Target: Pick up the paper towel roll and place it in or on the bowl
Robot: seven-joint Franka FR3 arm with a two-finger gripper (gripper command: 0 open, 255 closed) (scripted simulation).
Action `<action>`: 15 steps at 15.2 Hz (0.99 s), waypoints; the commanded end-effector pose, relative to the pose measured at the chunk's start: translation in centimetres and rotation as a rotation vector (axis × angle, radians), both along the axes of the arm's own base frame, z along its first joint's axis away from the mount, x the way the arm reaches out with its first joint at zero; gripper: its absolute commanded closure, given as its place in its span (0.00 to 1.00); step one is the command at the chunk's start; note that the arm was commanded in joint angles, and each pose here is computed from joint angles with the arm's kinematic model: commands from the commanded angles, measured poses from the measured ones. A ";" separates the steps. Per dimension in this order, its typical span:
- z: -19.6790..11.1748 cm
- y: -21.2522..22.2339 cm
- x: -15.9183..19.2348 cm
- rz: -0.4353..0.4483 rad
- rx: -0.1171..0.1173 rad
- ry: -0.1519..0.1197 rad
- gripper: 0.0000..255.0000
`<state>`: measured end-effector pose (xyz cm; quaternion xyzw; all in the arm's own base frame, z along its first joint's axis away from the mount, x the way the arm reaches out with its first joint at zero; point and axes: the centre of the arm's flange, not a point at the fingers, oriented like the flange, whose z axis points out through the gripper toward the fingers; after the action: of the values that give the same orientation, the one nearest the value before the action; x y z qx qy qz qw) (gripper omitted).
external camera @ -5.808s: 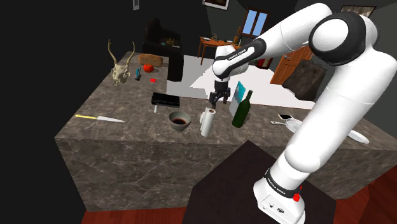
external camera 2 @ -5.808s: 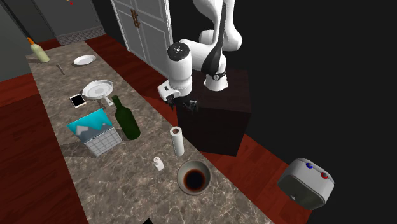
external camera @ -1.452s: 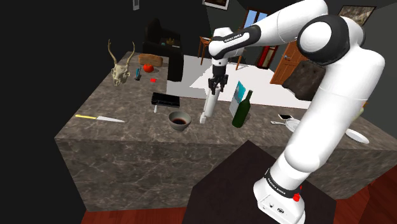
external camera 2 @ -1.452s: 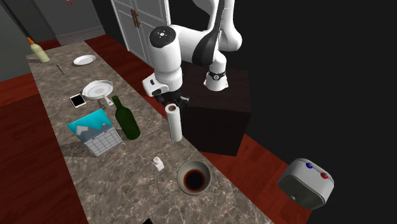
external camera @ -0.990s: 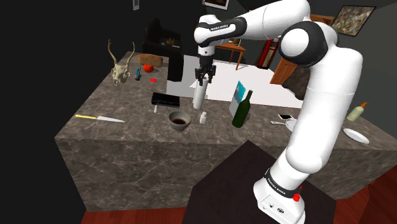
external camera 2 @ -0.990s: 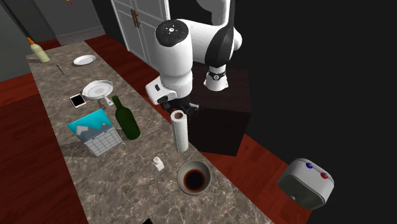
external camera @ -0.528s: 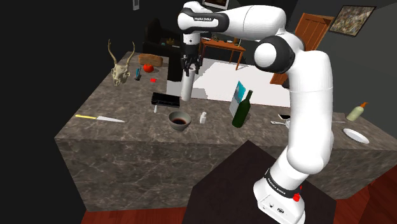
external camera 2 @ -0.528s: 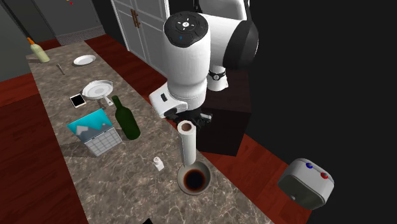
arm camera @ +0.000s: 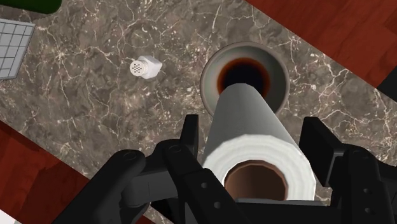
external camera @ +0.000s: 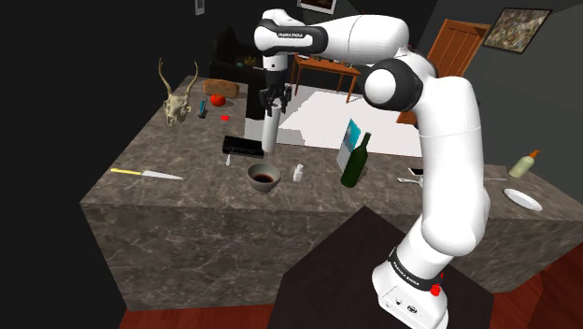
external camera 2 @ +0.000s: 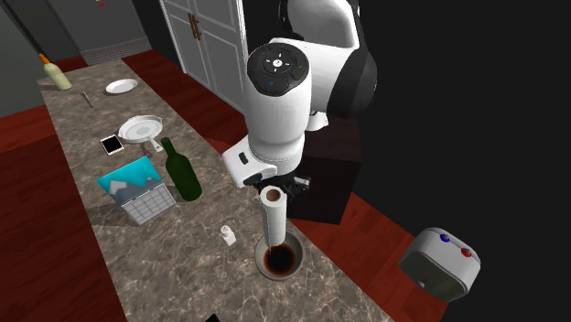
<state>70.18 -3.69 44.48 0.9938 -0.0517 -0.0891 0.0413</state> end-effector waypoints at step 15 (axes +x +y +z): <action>-8.5 0.0 0.0 0.000 0.000 -0.001 1.00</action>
<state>70.22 -3.84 36.46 0.9938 -0.0517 -0.0891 0.0413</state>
